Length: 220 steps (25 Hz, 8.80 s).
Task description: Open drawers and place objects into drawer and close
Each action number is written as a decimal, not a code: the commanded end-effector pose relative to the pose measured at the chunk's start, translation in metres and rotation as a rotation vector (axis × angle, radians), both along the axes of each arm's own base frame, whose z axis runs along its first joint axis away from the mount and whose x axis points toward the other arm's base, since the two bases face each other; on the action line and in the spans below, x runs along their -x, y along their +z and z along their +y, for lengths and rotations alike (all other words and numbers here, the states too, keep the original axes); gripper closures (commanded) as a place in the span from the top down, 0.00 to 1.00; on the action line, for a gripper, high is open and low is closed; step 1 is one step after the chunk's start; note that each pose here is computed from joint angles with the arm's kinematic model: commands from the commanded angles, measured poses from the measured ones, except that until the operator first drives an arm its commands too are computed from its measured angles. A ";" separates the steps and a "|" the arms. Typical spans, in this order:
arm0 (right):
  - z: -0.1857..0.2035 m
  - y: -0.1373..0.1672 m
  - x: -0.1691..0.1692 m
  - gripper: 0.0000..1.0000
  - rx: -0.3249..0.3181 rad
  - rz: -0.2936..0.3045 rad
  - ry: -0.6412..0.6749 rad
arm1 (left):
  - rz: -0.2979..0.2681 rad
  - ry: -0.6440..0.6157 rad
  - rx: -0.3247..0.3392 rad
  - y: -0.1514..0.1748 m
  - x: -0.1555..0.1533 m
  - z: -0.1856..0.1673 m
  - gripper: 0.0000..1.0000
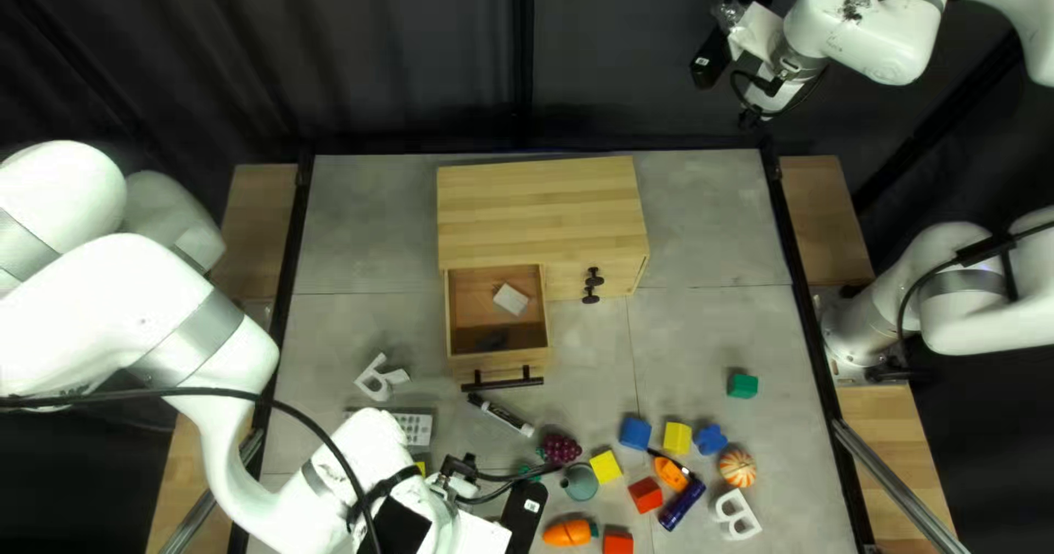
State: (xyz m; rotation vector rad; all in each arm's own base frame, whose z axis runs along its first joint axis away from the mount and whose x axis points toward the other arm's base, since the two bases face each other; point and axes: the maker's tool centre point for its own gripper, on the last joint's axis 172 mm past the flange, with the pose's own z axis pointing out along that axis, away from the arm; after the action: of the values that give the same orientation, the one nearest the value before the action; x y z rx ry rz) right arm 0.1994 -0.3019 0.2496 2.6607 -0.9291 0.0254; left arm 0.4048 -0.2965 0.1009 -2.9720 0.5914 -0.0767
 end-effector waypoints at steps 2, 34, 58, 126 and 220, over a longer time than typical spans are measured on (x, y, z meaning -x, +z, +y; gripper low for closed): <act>0.000 0.000 0.000 1.00 0.000 0.000 0.000 | 0.020 0.025 -0.001 -0.017 -0.002 -0.003 1.00; 0.000 0.000 0.000 1.00 0.000 0.000 0.000 | 0.087 0.032 0.079 -0.070 0.007 0.011 0.83; 0.000 0.000 0.000 1.00 0.000 0.000 0.000 | 0.012 -0.015 -0.003 -0.002 0.001 0.019 0.00; 0.000 0.000 0.000 1.00 0.000 0.000 0.000 | 0.043 -0.089 0.017 0.016 -0.031 0.036 1.00; 0.000 0.000 0.000 1.00 0.000 0.000 0.000 | -0.074 -0.260 -0.018 0.027 -0.024 -0.035 1.00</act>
State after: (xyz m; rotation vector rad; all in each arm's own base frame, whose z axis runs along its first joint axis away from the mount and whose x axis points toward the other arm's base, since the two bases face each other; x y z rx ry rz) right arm 0.1994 -0.3019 0.2496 2.6607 -0.9291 0.0254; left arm 0.4350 -0.3036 0.1424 -2.8859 0.7423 -0.1761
